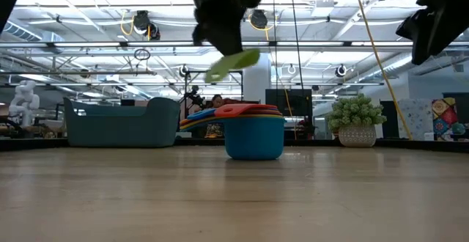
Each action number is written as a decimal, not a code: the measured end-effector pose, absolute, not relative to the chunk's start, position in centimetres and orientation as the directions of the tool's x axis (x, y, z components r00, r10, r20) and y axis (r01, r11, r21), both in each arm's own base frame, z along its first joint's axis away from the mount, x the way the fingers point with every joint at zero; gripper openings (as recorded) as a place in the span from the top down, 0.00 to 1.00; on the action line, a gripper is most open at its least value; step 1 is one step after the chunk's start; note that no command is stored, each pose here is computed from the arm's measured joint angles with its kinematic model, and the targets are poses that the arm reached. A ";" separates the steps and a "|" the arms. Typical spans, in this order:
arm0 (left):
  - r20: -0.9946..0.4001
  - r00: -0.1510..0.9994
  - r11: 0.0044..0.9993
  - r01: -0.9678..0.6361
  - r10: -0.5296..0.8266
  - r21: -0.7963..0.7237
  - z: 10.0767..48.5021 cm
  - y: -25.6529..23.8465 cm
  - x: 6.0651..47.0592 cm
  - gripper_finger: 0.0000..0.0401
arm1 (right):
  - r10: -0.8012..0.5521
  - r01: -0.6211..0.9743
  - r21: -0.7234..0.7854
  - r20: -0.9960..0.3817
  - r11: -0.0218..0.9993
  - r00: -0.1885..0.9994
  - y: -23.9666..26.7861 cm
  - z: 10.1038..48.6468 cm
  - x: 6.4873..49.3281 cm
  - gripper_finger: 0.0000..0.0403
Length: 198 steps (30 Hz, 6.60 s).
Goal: Nest measuring cups in basket
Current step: Stack the green measuring cup on top of the red measuring cup, then adjust the stacked measuring cups
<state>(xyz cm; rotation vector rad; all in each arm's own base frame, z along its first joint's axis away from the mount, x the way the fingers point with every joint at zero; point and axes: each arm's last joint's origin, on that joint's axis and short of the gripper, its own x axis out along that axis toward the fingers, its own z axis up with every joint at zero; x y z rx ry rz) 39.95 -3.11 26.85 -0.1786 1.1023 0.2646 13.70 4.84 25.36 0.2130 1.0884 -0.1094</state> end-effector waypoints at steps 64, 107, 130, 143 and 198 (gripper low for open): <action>-0.831 0.554 0.990 -0.087 -0.043 -0.109 29.4 -8.1 42.0 0.55 | 0.062 0.145 0.143 -0.888 0.979 0.456 5.8 25.3 13.5 0.61; -0.894 0.412 0.871 -0.488 0.174 -0.056 23.9 -11.4 42.4 0.07 | 0.339 -0.107 0.322 -0.880 0.941 0.331 7.5 19.9 12.8 0.26; -0.925 0.273 0.815 -0.577 0.265 0.063 21.9 -10.6 41.9 0.01 | 0.365 0.001 0.375 -0.902 0.927 0.231 7.8 18.1 11.5 0.26; -0.921 0.231 0.791 -0.601 0.312 0.117 21.9 -10.4 41.4 0.01 | 0.365 0.005 0.376 -0.902 0.927 0.230 7.8 18.1 11.5 0.26; -0.914 0.395 0.805 -0.571 0.095 -0.163 19.8 -13.7 42.4 1.00 | 0.388 0.081 0.413 -0.895 0.907 0.218 7.9 18.1 11.5 0.26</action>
